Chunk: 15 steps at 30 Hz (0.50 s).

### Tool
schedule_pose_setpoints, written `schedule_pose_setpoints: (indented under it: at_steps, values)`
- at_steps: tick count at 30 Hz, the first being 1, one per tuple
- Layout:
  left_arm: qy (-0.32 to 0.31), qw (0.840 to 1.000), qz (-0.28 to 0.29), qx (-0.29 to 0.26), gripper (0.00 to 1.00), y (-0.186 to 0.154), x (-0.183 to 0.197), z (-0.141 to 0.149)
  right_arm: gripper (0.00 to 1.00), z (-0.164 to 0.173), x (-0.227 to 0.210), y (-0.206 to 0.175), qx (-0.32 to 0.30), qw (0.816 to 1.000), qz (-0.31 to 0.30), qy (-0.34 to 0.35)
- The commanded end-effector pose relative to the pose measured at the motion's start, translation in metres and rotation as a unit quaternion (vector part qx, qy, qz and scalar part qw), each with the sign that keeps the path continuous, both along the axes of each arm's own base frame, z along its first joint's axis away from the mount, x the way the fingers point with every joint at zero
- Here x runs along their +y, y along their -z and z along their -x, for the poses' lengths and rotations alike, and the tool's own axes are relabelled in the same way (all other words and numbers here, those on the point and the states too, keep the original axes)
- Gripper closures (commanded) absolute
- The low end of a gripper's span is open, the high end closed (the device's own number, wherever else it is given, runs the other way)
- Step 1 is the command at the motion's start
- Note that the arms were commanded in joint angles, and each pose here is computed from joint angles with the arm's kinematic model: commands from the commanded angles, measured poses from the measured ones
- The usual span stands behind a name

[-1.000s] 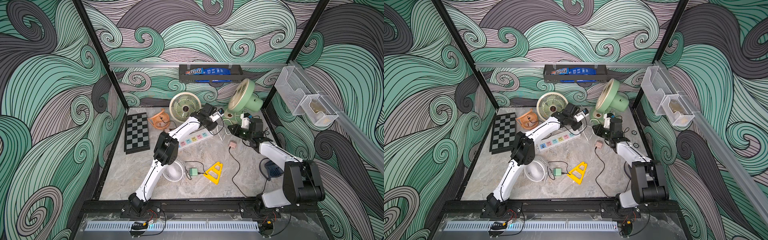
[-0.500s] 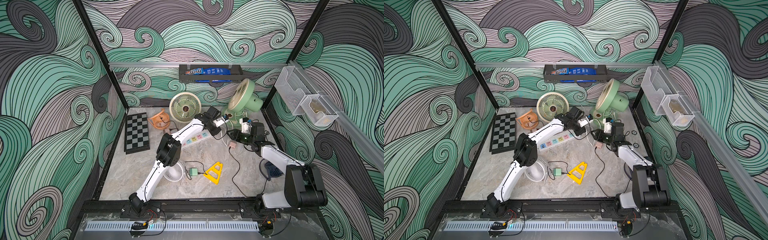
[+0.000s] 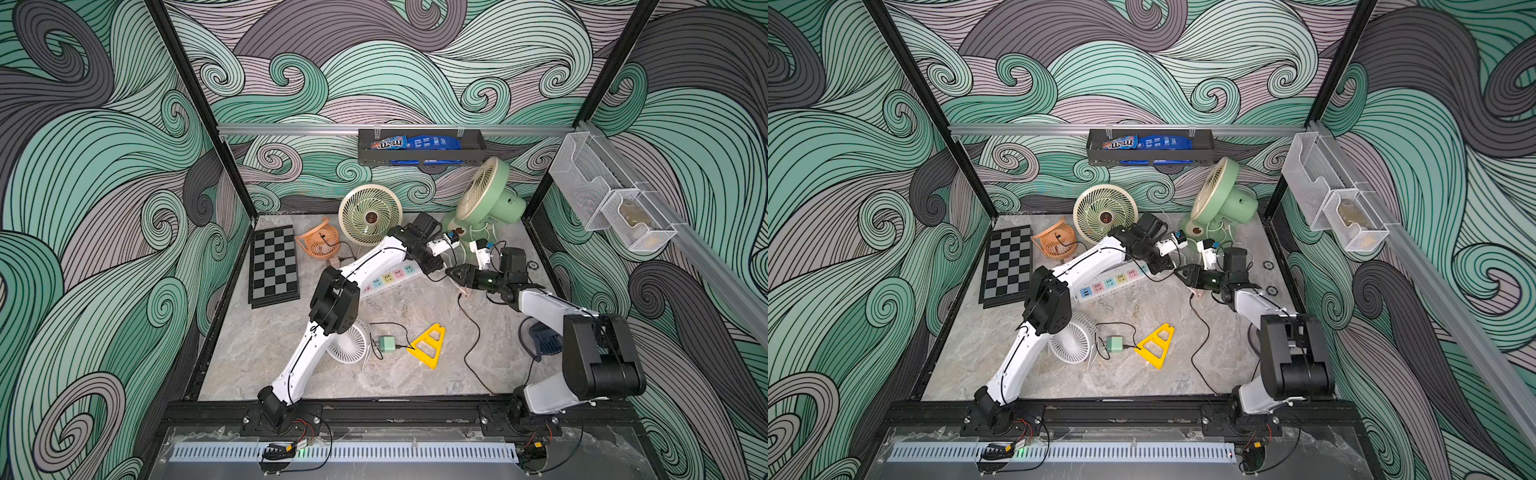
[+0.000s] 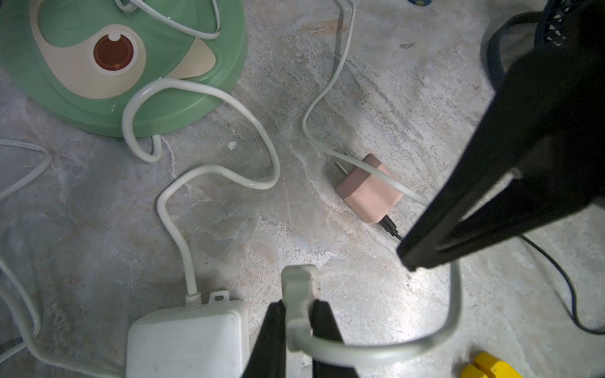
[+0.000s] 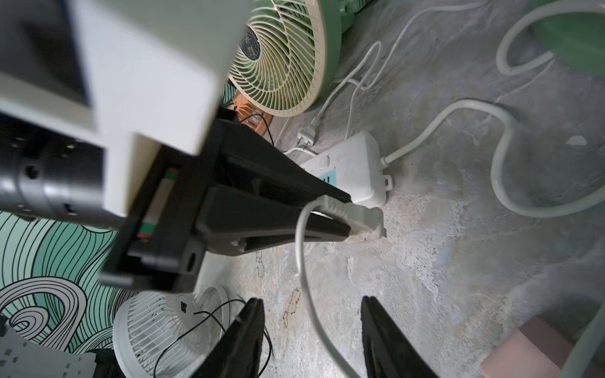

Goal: Unplug the desk fan from the power strip
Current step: Place the plug at the center of the board.

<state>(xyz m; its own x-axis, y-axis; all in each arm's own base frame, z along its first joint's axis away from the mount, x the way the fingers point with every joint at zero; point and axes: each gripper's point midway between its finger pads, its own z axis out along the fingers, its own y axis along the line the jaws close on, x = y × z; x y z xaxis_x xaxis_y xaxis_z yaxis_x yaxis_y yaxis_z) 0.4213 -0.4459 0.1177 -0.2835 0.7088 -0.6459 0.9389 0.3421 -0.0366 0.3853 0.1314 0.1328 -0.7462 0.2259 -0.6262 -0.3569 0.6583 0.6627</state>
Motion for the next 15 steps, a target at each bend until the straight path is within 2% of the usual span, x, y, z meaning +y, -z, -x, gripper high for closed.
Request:
schedule_pose_setpoints:
  at_steps: [1,6,13,15]
  values:
    - [0.016,1.0,0.014,-0.006,1.0,-0.024,-0.001,0.01,0.51,-0.002,0.007,-0.006,-0.018,1.0,-0.009,-0.022]
    - [0.016,1.0,0.01,-0.01,1.0,-0.023,0.0,0.009,0.63,-0.007,0.008,-0.004,-0.018,0.999,-0.015,-0.024]
    - [0.016,1.0,0.004,-0.015,0.99,-0.021,0.001,0.008,0.94,-0.011,0.005,-0.009,-0.029,0.999,-0.008,-0.02]
    - [0.013,1.0,0.002,-0.02,0.88,-0.022,0.003,0.007,1.0,-0.014,-0.003,-0.011,-0.033,0.999,-0.004,0.0]
